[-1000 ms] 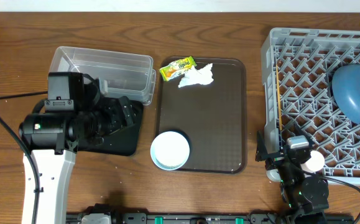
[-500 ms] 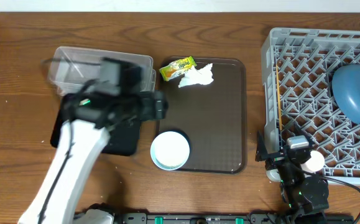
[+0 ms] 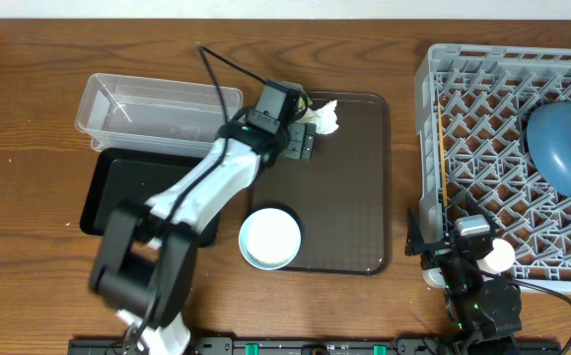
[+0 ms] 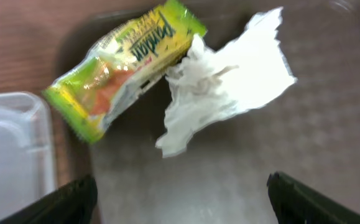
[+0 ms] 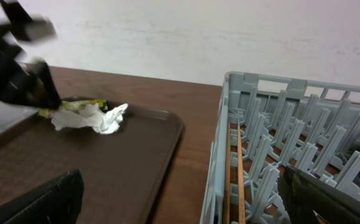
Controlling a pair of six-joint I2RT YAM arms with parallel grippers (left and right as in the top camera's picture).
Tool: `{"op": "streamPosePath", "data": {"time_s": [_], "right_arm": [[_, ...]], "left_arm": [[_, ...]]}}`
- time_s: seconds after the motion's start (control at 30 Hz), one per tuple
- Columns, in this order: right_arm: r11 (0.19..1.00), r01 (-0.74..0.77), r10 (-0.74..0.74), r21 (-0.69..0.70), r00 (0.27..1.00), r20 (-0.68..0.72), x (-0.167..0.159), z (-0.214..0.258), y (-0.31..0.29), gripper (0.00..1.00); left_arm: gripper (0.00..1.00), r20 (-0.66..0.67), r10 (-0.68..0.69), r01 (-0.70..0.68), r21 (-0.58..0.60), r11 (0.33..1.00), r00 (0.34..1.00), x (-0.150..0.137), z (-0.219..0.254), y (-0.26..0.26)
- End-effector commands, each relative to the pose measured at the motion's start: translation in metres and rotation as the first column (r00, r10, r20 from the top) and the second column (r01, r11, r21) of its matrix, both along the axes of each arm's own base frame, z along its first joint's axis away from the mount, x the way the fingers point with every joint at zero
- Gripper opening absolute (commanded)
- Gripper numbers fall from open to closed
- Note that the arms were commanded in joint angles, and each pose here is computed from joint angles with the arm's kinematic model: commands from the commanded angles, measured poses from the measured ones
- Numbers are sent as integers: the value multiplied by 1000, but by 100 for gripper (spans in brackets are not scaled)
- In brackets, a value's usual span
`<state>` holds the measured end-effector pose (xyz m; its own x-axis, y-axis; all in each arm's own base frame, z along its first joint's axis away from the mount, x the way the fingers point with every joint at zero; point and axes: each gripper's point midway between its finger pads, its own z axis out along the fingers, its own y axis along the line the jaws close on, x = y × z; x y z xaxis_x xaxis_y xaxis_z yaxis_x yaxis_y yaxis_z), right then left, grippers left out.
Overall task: Sort waste into correct bins and load items into the dishwasher rack
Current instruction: 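Grasp the white tissue with the left gripper and drop it in the clear bin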
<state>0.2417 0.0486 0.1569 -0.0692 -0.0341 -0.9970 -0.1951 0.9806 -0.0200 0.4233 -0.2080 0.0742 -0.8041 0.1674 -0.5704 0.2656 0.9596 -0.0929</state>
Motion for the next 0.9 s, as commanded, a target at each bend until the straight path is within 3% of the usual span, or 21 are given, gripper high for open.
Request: {"op": "streamPosePath", "data": {"time_s": [0.0,0.13,0.23,0.5,0.63,0.87], "right_arm": [[1000,-5,5,-4,1000,3,-1,0,1,99],[1000,-5,5,-4,1000,3,-1,0,1,99],[1000,-5,5,-4,1000,3,-1,0,1,99],[1000,-5,5,-4,1000,3,-1,0,1,99],[1000,-5,5,-4,1000,3,-1,0,1,99],[1000,-5,5,-4,1000,3,-1,0,1,99]], "left_arm": [[89,24,1,-1,37,999,1000,15,-19,1],[88,37,-10,9,22,1000,999,22,-30,-8],[79,42,-19,18,19,1000,999,24,-39,-14],[40,10,-14,15,-43,999,1000,23,-52,-24],[8,39,0,3,-78,997,999,26,-21,-25],[6,96,136,-116,-192,975,986,8,87,11]]}}
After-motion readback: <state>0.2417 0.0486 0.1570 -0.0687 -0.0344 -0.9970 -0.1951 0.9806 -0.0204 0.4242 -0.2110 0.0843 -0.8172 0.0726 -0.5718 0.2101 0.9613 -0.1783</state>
